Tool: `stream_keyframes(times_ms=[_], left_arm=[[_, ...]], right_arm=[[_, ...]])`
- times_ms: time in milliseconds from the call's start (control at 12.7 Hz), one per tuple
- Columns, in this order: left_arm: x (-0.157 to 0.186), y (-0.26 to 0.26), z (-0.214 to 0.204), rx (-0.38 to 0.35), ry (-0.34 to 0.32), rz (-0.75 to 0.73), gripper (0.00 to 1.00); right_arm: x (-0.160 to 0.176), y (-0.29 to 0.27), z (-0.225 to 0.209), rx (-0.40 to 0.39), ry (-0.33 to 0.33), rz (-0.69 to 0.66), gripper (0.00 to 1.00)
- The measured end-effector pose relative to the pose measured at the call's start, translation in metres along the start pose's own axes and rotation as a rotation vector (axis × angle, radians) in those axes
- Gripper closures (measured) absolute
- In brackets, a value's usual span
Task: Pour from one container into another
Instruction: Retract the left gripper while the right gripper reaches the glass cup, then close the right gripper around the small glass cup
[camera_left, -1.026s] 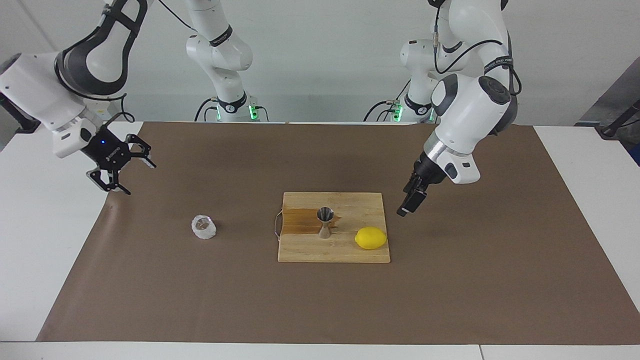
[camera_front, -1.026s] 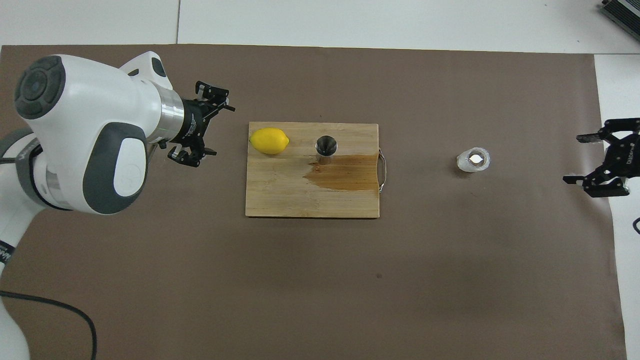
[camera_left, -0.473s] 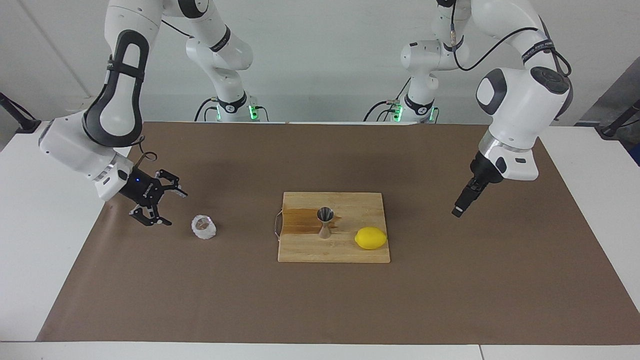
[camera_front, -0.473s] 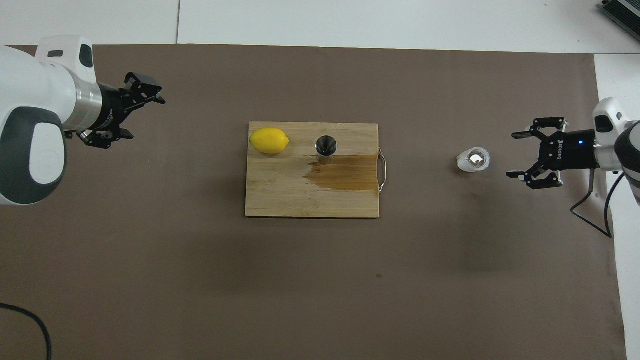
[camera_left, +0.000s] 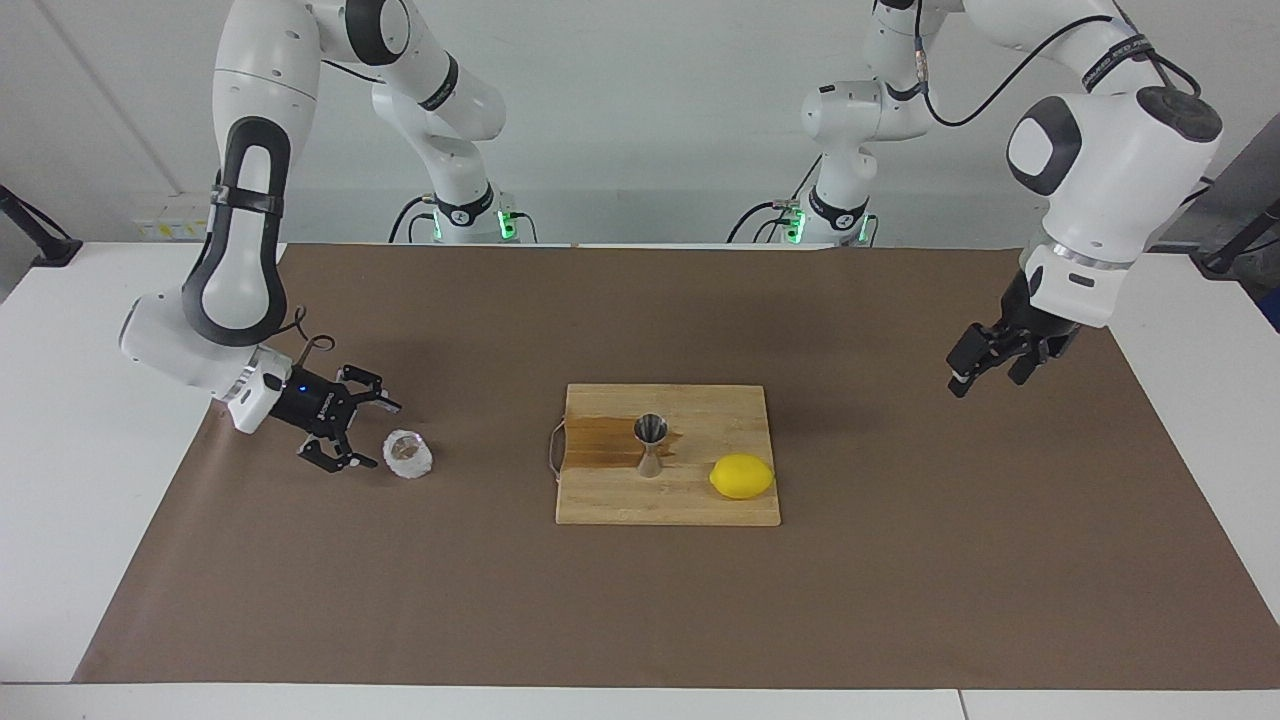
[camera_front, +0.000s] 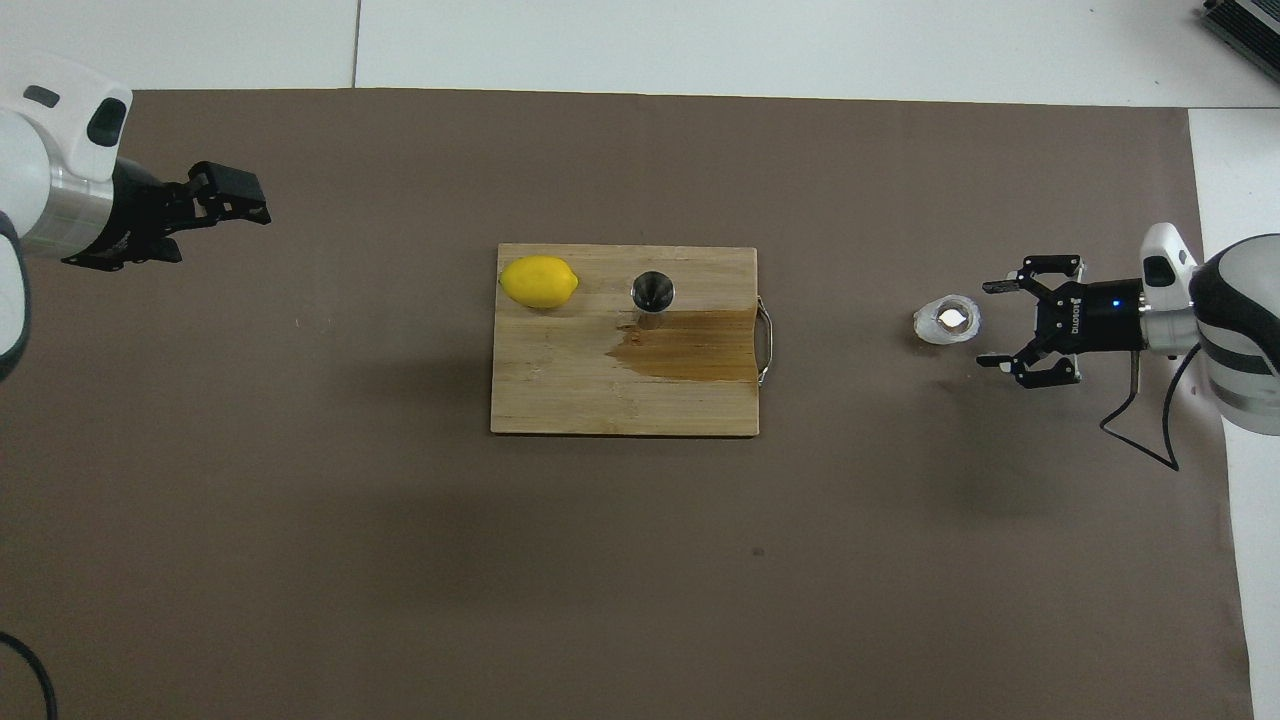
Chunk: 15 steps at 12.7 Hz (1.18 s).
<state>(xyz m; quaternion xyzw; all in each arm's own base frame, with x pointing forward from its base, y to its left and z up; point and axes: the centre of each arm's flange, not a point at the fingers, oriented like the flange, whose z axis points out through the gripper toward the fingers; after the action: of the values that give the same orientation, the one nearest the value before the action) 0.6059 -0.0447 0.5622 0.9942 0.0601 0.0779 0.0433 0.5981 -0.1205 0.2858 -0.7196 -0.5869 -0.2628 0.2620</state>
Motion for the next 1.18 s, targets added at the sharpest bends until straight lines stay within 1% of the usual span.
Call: stream_keyframes(times_ms=[158,394,552,710,868,1183], left_arm=[[-0.019,-0.005,-0.030,0.044,-0.037,0.110,0.00],[-0.052,0.000,-0.068,0.060,-0.100,0.210,0.00],[-0.060,0.004,-0.071,0.063,-0.115,0.222,0.00],[-0.063,0.005,-0.064,0.064,-0.134,0.227,0.00],[-0.066,0.005,-0.061,0.066,-0.159,0.229,0.00],[-0.067,0.004,-0.060,0.067,-0.167,0.229,0.00]], right_arm=[[0.001,0.001,0.008,0.007,0.002,-0.019,0.00],[0.001,0.004,0.012,-0.013,-0.012,-0.041,0.00],[0.002,0.006,0.022,-0.016,0.003,-0.044,0.00],[0.007,0.007,0.033,-0.011,0.003,-0.061,0.00],[0.010,0.008,0.041,-0.012,-0.007,-0.073,0.00],[-0.001,0.008,0.045,-0.041,-0.039,-0.085,0.00]])
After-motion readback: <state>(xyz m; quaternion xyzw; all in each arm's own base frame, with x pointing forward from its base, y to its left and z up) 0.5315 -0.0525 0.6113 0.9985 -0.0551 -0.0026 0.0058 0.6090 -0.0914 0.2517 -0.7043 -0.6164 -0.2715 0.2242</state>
